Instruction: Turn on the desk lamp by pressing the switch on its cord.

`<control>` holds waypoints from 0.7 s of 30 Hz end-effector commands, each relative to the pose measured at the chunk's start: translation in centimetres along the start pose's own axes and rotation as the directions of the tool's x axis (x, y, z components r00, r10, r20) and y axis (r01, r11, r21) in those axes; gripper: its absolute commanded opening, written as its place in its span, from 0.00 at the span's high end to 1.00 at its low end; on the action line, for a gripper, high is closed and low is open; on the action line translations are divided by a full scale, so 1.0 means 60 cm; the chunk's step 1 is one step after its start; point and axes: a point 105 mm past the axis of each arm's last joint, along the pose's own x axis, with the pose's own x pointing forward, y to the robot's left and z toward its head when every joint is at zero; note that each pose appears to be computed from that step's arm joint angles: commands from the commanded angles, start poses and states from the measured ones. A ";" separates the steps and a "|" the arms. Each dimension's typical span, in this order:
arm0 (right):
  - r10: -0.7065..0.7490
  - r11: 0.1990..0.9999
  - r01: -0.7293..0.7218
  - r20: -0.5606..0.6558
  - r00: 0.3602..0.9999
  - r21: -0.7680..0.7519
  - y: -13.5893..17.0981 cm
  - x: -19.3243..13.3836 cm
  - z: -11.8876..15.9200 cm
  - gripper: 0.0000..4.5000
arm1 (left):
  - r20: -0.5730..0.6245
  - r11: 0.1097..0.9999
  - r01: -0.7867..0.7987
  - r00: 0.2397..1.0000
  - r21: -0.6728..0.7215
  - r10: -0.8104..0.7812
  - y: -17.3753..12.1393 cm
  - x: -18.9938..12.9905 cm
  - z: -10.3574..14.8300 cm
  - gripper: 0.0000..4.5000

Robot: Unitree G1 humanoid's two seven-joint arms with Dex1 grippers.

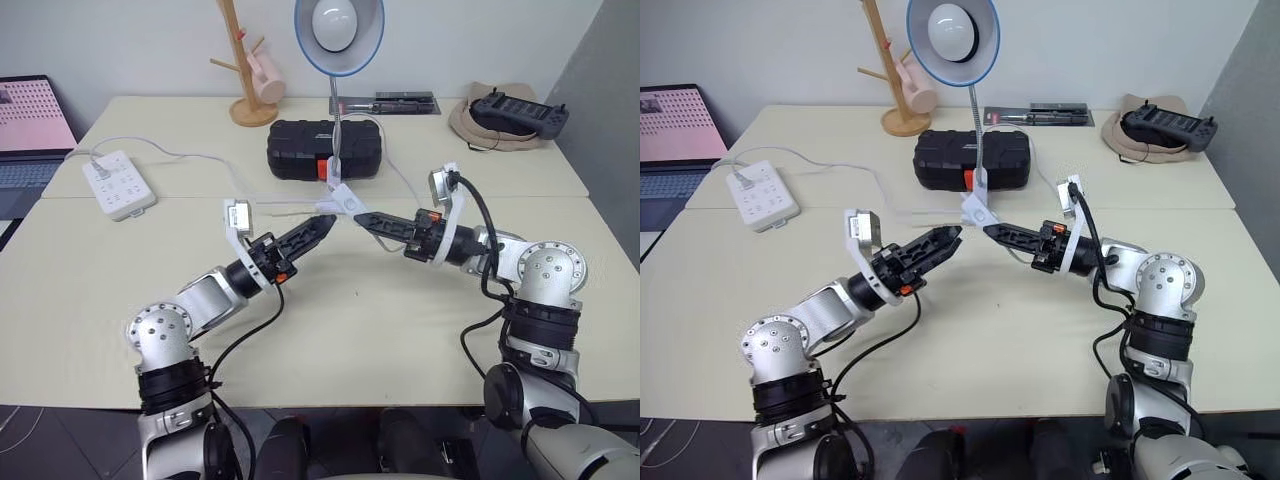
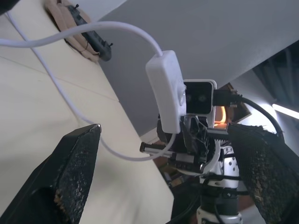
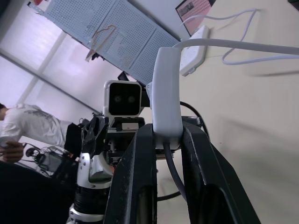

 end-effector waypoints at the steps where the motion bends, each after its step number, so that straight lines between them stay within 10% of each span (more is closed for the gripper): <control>1: 0.058 0.998 -0.058 0.005 0.998 -0.033 0.029 -0.001 0.008 0.92 | 0.034 0.998 0.061 0.998 0.006 -0.061 -0.024 0.018 0.013 0.00; 10: 0.064 0.998 -0.064 -0.006 0.998 -0.024 0.036 0.002 -0.001 0.92 | 0.026 0.995 0.093 0.995 -0.028 -0.093 -0.036 0.045 -0.003 0.00; 21: 0.057 0.998 -0.057 -0.006 0.998 -0.016 0.034 -0.001 -0.006 0.92 | 0.063 0.996 0.088 0.994 -0.030 -0.086 -0.035 0.042 0.009 0.45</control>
